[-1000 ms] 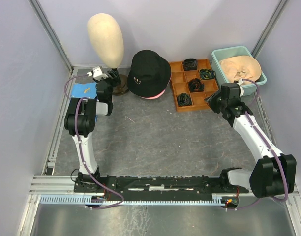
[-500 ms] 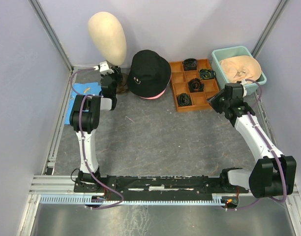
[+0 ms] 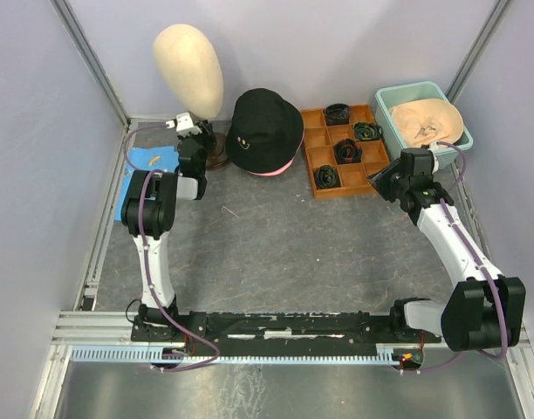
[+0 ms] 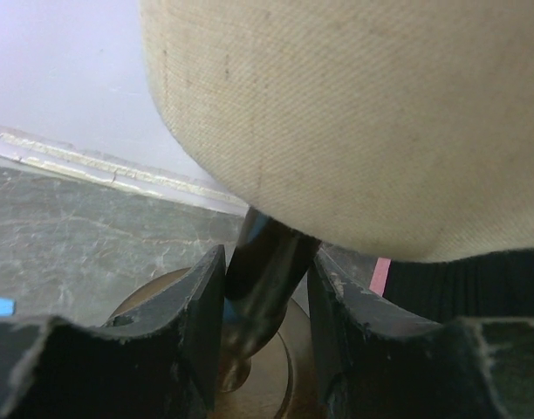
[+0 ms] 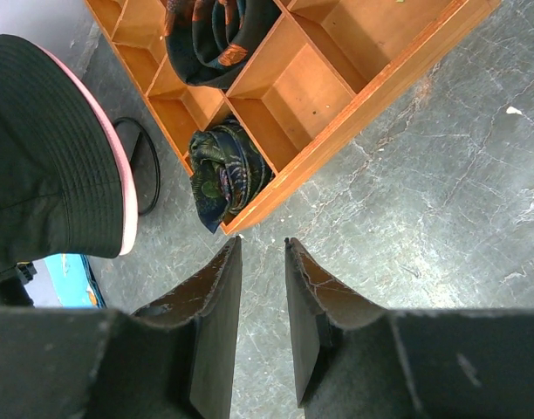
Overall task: Stack the hats
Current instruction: Move the hat stand to the center of the board.
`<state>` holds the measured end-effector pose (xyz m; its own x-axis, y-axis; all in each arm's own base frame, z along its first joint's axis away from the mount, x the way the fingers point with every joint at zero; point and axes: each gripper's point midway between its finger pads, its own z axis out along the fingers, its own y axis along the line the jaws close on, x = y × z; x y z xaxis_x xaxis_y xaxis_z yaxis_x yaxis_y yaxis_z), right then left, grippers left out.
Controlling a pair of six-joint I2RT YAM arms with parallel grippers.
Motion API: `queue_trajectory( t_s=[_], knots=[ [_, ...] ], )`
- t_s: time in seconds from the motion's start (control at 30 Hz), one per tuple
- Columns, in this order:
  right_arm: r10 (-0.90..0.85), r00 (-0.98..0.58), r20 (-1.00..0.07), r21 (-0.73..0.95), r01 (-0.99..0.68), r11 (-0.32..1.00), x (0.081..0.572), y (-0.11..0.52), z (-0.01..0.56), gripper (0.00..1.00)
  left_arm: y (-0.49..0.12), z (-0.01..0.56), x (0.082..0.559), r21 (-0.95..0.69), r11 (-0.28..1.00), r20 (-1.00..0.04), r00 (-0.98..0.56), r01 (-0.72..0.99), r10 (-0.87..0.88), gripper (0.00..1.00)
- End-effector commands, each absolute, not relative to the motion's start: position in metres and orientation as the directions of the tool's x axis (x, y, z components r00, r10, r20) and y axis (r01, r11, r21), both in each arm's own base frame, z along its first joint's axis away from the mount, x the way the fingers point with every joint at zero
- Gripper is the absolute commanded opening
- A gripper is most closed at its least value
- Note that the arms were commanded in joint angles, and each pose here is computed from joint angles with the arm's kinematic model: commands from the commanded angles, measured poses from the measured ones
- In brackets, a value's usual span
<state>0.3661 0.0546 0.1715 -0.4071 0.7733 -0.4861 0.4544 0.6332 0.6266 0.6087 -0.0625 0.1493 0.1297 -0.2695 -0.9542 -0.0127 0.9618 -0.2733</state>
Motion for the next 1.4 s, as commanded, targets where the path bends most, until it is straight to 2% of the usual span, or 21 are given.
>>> queue_trajectory(
  t_s=[0.0,0.33,0.4,0.67,1.0,1.37],
  knots=[
    [0.782,-0.385,-0.490,0.657,0.426,0.621,0.373,0.055,0.182,0.34,-0.035,0.161,0.584,-0.233,0.967,-0.965,0.149,-0.104,-0.216,0.16],
    [0.788,-0.386,-0.479,0.677,0.409,0.612,0.376,0.060,0.183,0.35,-0.031,0.156,0.517,-0.270,0.958,-0.959,0.118,-0.094,-0.258,0.13],
    [0.791,-0.385,-0.475,0.684,0.404,0.607,0.377,0.061,0.185,0.34,-0.034,0.167,0.501,-0.272,0.959,-0.955,0.144,-0.076,-0.260,0.12],
    [0.804,-0.380,-0.457,0.711,0.386,0.587,0.375,0.065,0.190,0.35,-0.055,0.183,0.459,-0.314,0.949,-0.946,0.087,-0.004,-0.313,0.10],
    [0.811,-0.372,-0.452,0.727,0.373,0.576,0.362,0.066,0.194,0.34,-0.091,0.151,0.378,-0.368,0.928,-0.930,-0.013,0.048,-0.368,0.08],
    [0.788,-0.356,-0.503,0.711,0.349,0.611,0.347,0.059,0.194,0.34,-0.172,0.115,0.312,-0.390,0.863,-0.920,-0.157,0.321,-0.358,0.04]
  ],
)
